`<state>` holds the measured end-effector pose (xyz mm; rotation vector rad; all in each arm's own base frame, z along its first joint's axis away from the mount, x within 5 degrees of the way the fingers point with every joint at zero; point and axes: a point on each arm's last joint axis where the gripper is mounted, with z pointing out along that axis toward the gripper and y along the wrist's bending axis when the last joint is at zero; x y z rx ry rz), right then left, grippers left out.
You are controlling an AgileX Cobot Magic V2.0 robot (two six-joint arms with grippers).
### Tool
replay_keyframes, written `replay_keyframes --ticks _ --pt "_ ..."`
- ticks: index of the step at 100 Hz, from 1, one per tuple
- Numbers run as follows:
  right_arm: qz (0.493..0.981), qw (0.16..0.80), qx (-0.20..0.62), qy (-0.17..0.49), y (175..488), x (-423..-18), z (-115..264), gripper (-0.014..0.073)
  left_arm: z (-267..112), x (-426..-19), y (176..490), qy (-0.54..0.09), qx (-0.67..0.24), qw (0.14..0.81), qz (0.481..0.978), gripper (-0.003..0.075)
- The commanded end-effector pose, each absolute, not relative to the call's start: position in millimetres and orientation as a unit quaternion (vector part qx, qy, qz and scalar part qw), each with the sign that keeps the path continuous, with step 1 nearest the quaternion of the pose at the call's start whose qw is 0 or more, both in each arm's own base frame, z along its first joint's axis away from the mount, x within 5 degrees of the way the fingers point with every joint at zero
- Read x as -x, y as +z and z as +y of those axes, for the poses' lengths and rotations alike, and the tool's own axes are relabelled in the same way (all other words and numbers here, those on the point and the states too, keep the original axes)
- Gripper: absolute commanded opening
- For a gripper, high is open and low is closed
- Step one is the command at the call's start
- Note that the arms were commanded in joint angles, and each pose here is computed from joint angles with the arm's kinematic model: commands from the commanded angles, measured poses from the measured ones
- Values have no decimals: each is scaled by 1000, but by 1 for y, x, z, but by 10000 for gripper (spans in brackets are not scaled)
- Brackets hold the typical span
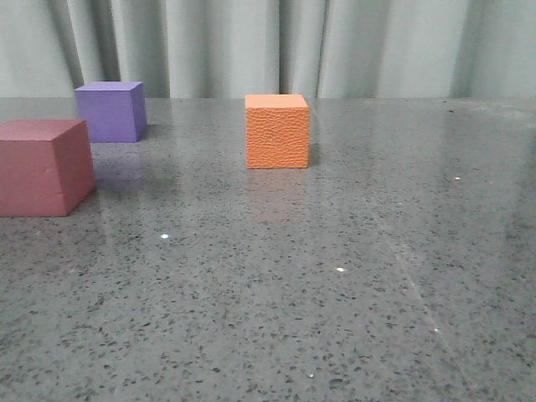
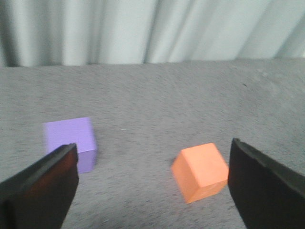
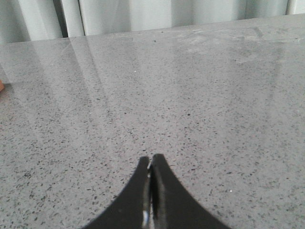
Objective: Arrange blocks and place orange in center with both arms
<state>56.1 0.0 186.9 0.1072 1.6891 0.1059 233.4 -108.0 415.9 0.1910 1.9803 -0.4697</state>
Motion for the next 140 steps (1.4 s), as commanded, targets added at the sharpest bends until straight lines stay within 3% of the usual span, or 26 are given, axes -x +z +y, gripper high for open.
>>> replay_keyframes --ticks 1,16,30,41,54,95,140 --pt "708 703 -42 46 200 -55 0 -120 -133 -247 431 -228 -82 549 800 596" --pt "708 703 -42 46 200 -55 0 -120 -184 -277 415 -218 -81 515 825 596" --pt "708 703 -42 46 200 -55 0 -120 -226 -295 400 -171 -65 504 844 596" --pt "708 703 -42 46 200 -55 0 -120 -249 -303 391 -122 -53 506 852 596" --pt "708 703 -42 46 200 -55 0 -120 -271 -309 383 -115 -56 499 857 597" --pt "708 703 -42 46 200 -55 0 -120 -281 -310 374 -119 -60 488 863 596" --pt "708 703 -42 46 200 -55 0 -120 -291 -322 335 -83 -39 446 890 596"
